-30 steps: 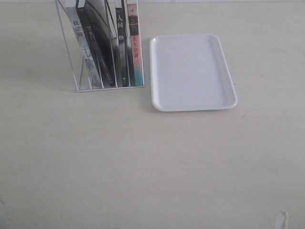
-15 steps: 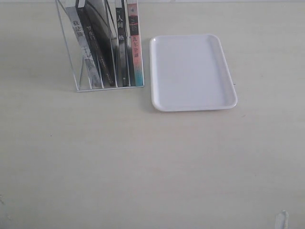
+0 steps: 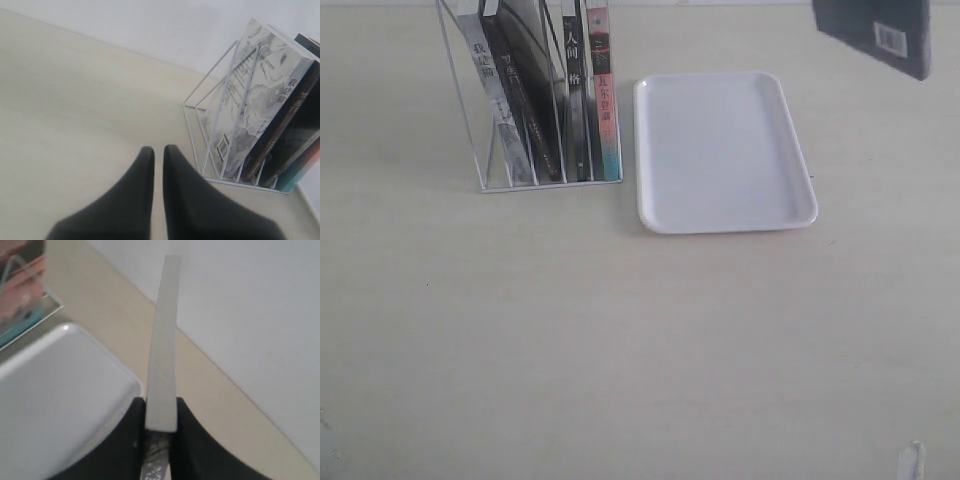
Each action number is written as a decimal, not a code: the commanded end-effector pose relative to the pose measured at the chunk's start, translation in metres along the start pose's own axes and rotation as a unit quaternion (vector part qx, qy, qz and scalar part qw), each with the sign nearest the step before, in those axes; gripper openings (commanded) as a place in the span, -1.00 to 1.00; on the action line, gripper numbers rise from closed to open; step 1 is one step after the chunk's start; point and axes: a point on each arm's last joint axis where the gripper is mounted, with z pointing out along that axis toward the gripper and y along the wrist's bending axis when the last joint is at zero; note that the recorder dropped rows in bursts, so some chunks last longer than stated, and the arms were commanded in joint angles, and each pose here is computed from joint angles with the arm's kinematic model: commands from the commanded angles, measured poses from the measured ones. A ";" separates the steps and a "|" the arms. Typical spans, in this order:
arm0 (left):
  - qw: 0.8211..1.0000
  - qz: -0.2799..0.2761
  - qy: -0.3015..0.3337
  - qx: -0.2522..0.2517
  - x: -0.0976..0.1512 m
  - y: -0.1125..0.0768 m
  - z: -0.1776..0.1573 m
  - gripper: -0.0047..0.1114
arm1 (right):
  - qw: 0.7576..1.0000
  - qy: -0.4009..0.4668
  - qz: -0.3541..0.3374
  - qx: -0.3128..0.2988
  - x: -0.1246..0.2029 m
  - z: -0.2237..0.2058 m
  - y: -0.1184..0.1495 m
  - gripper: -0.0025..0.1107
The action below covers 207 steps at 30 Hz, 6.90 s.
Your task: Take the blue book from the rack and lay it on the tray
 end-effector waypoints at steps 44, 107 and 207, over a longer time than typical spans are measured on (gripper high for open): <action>1.000 -0.002 -0.006 0.004 0.000 0.000 0.000 -0.81 | 0.956 -0.172 -0.113 -0.207 0.045 0.132 -0.026 -0.96; 1.000 -0.002 -0.006 0.004 0.000 0.000 0.000 -0.81 | 0.921 0.042 0.068 -0.381 0.042 0.071 0.001 -0.51; 1.000 -0.002 -0.006 0.004 0.000 0.000 0.000 -0.81 | 0.925 -0.153 0.295 0.184 0.208 -0.083 0.105 -0.96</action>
